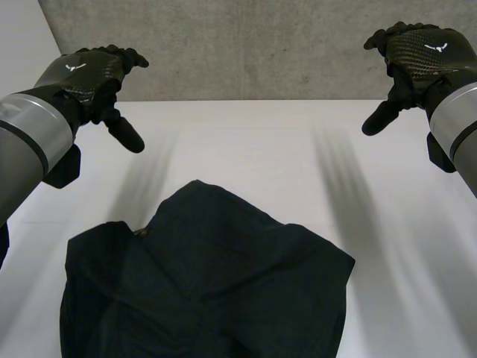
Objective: Fold the shorts.
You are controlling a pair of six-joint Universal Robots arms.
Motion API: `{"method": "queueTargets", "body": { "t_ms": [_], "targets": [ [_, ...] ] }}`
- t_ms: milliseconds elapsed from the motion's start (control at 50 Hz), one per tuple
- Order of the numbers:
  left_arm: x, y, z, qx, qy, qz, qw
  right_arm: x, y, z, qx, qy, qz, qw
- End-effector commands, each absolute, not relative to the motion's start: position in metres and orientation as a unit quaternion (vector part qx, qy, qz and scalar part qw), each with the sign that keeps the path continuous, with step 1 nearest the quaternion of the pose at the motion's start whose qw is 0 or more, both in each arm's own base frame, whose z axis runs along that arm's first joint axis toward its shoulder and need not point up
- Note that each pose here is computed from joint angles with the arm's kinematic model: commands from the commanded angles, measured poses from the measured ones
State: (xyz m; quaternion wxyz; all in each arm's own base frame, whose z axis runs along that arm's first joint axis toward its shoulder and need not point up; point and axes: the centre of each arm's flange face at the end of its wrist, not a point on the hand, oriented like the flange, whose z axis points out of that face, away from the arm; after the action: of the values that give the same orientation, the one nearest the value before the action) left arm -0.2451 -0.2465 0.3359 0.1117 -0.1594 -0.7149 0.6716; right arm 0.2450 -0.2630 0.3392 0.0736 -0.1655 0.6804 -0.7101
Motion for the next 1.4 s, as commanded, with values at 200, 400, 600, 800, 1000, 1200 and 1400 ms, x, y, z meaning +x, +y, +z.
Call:
{"method": "queueTargets", "body": {
  "t_ms": [200,400,600,800,1000,1200,1400],
  "targets": [
    [-0.254,-0.263,0.274,-0.277,-0.757,0.592,0.02,0.27,-0.256,0.286,-0.331,0.706,-0.618,0.101],
    [-0.245,-0.244,0.233,-0.334,-0.794,0.506,-0.041,0.297,-0.23,0.195,-0.448,0.73,-0.501,0.12],
    [-0.207,-0.248,0.219,-0.28,-0.797,0.53,-0.07,0.312,-0.251,0.147,-0.448,0.721,-0.515,0.122],
    [-0.202,-0.238,0.225,-0.271,-0.785,0.553,-0.072,0.337,-0.33,0.194,-0.377,0.622,-0.685,0.048],
    [-0.205,-0.233,0.233,-0.268,-0.776,0.568,-0.066,0.353,-0.395,0.208,-0.381,0.482,-0.788,-0.05],
    [-0.219,-0.222,0.227,-0.277,-0.764,0.582,-0.037,0.344,-0.388,0.195,-0.365,0.519,-0.771,-0.053],
    [-0.237,-0.205,0.202,-0.372,-0.728,0.576,0.031,0.31,-0.326,0.217,-0.362,0.633,-0.684,-0.024]
  ]
}}
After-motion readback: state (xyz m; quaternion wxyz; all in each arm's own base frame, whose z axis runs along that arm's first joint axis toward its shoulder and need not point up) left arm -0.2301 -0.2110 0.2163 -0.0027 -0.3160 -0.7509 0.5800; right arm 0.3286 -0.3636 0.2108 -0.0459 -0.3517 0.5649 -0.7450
